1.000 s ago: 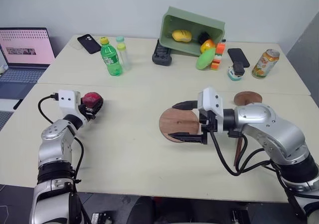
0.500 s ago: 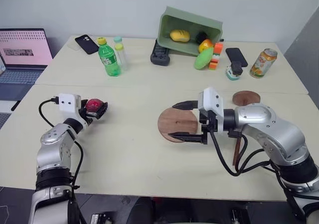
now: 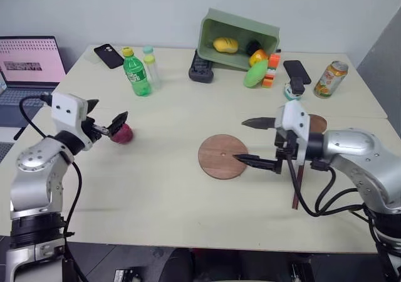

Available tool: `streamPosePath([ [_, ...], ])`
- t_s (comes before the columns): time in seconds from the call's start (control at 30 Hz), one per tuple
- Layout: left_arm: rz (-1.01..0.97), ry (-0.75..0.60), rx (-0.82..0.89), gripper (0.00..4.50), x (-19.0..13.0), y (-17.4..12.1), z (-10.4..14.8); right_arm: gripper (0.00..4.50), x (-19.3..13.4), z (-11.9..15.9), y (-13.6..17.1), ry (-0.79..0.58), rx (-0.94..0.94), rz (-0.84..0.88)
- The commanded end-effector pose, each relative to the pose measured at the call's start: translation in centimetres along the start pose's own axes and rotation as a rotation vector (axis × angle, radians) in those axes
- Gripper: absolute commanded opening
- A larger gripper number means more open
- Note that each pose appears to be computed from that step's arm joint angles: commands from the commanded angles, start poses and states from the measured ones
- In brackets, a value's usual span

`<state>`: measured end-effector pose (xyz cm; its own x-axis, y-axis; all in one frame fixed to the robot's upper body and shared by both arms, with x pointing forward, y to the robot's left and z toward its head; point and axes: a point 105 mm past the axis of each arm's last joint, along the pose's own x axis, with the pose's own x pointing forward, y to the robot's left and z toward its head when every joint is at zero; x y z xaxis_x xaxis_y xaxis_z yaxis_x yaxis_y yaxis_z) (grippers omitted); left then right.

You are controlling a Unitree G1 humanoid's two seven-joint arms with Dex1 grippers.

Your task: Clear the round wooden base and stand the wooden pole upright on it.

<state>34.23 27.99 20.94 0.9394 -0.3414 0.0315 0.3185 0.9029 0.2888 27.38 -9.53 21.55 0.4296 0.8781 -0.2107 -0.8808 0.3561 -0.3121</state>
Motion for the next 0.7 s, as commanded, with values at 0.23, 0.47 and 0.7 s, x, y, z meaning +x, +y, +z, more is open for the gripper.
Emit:
streamPosePath([
  [0.23,-0.669,0.026,0.121,4.46,0.2,-10.7,3.4,4.50,-5.6,-1.8,-1.7,0.151,0.071,-0.260],
  [0.47,-1.070,-0.001,0.249,4.46,0.1,-17.2,4.0,4.50,-8.1,-6.8,-2.9,0.417,0.360,-0.534],
  [0.7,-1.231,-0.092,0.313,4.46,0.4,-20.2,5.8,4.50,-7.5,-8.7,-5.5,0.479,0.577,-0.701],
])
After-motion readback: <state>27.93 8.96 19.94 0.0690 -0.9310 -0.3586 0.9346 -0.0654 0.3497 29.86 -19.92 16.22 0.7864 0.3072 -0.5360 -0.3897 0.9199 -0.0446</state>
